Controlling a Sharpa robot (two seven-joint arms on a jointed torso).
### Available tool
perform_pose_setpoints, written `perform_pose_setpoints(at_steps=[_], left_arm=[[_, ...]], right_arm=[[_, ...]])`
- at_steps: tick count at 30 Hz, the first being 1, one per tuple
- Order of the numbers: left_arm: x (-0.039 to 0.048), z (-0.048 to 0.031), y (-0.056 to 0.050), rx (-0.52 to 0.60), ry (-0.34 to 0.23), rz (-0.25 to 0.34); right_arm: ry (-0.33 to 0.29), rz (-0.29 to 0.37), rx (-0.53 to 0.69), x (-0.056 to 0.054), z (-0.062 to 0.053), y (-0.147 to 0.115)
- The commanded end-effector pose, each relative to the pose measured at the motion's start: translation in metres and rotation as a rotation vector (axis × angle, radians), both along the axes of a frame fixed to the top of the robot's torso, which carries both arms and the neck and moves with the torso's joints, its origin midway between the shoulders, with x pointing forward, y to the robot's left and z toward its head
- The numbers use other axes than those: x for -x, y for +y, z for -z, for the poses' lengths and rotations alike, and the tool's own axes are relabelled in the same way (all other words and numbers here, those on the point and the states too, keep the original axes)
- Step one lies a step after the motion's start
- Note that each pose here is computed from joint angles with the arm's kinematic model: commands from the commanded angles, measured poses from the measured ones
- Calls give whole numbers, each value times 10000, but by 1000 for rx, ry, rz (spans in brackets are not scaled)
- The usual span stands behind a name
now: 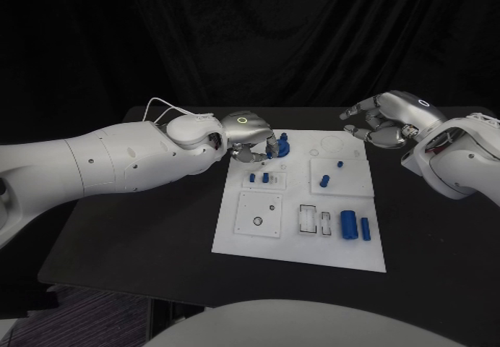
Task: Assemble the parts on the task board
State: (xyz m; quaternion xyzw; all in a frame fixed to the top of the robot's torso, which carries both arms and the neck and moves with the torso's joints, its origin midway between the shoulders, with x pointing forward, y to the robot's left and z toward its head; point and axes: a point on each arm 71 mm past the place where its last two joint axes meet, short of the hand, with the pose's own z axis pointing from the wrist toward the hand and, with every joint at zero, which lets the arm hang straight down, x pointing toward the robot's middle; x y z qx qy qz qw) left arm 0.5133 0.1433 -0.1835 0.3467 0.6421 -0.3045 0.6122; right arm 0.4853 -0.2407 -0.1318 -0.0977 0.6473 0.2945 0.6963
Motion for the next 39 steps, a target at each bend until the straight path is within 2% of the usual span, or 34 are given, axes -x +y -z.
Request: perform_pose_setpoints(at_steps=[1,17,39], left_arm=[[-13,6,26,-24,23,-23],[-60,43,99,-47,40,-64],[-99,117,68,-72,66,-79]], right_arm=[[12,15,7,-10,4,-5],[17,17,10,-11,9,-13],[21,11,13,-11,14,-4]])
